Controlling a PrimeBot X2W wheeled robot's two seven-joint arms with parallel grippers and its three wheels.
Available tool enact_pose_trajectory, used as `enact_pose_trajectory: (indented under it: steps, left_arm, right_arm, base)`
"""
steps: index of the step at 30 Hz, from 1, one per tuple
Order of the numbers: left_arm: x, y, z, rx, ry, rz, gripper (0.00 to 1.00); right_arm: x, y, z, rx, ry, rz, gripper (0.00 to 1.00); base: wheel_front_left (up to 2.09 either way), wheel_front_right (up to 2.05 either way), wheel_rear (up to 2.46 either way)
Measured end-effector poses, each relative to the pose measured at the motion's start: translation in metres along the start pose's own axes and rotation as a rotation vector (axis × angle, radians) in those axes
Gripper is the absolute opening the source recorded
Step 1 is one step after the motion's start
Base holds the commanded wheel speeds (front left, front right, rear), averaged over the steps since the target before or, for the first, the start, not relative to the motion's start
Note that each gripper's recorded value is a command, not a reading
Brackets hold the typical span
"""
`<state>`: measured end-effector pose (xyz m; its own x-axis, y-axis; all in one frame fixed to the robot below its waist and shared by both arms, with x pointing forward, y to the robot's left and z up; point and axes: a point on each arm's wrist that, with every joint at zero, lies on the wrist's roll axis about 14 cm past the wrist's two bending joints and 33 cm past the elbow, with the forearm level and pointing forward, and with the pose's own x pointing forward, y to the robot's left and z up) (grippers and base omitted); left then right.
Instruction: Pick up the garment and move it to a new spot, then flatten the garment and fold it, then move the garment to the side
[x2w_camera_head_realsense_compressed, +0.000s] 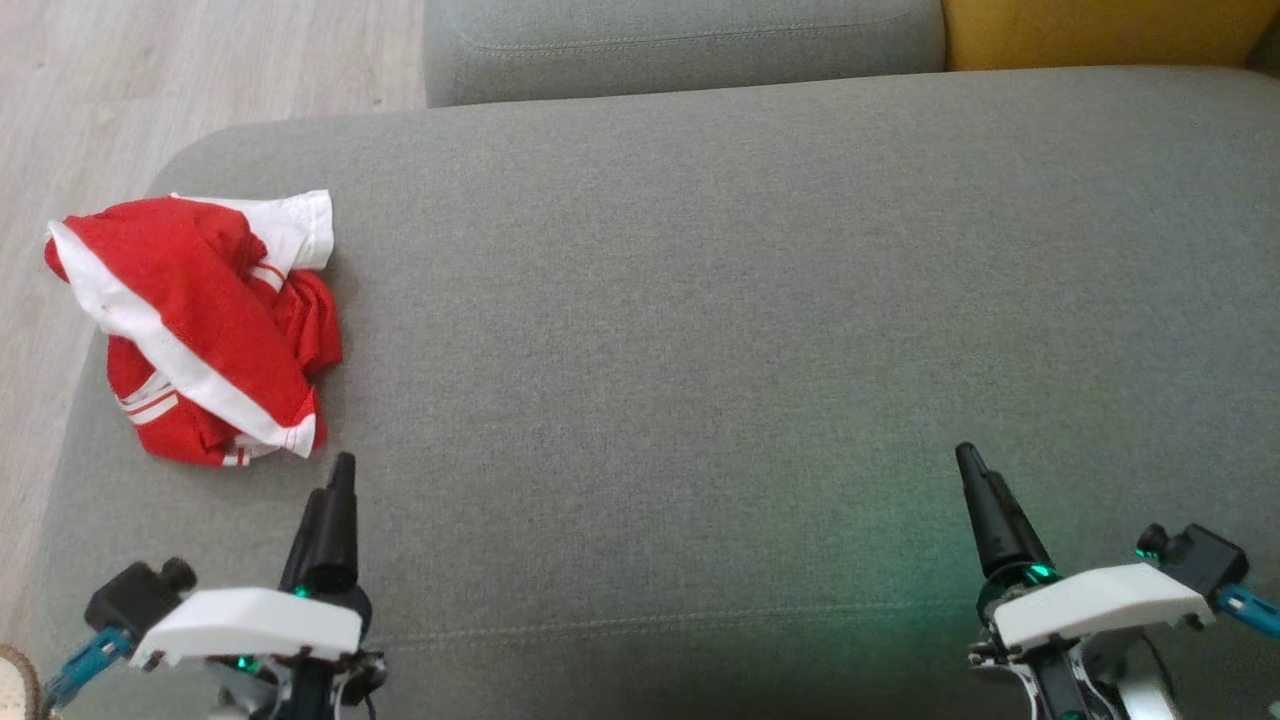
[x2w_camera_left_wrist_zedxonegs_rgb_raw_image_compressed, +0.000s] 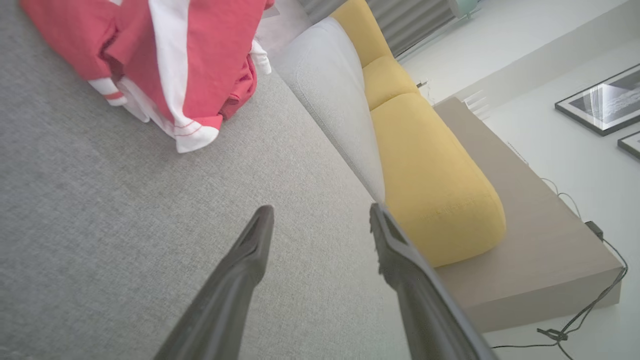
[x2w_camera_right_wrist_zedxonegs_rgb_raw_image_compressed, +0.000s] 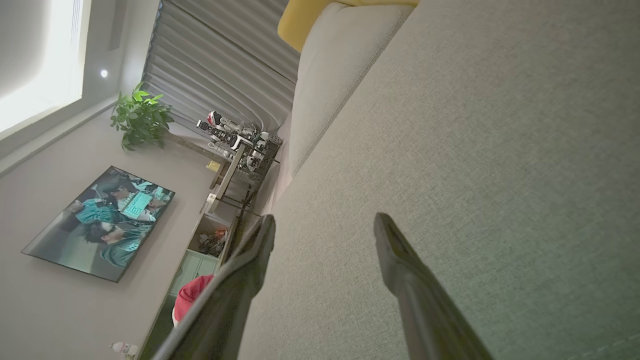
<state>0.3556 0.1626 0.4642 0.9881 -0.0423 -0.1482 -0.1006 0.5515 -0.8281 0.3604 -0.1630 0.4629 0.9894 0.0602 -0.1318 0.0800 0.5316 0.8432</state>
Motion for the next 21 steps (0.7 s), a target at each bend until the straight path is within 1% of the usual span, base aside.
enact_pose_trajectory:
  steps: [21]
  left_arm:
    - [0.001, -0.026, 0.001, 0.279, -0.039, -0.070, 1.00]
  right_arm:
    - [0.003, 0.031, -0.004, -0.265, -0.014, 0.104, 1.00]
  base:
    - [0.00, 0.00, 0.00]
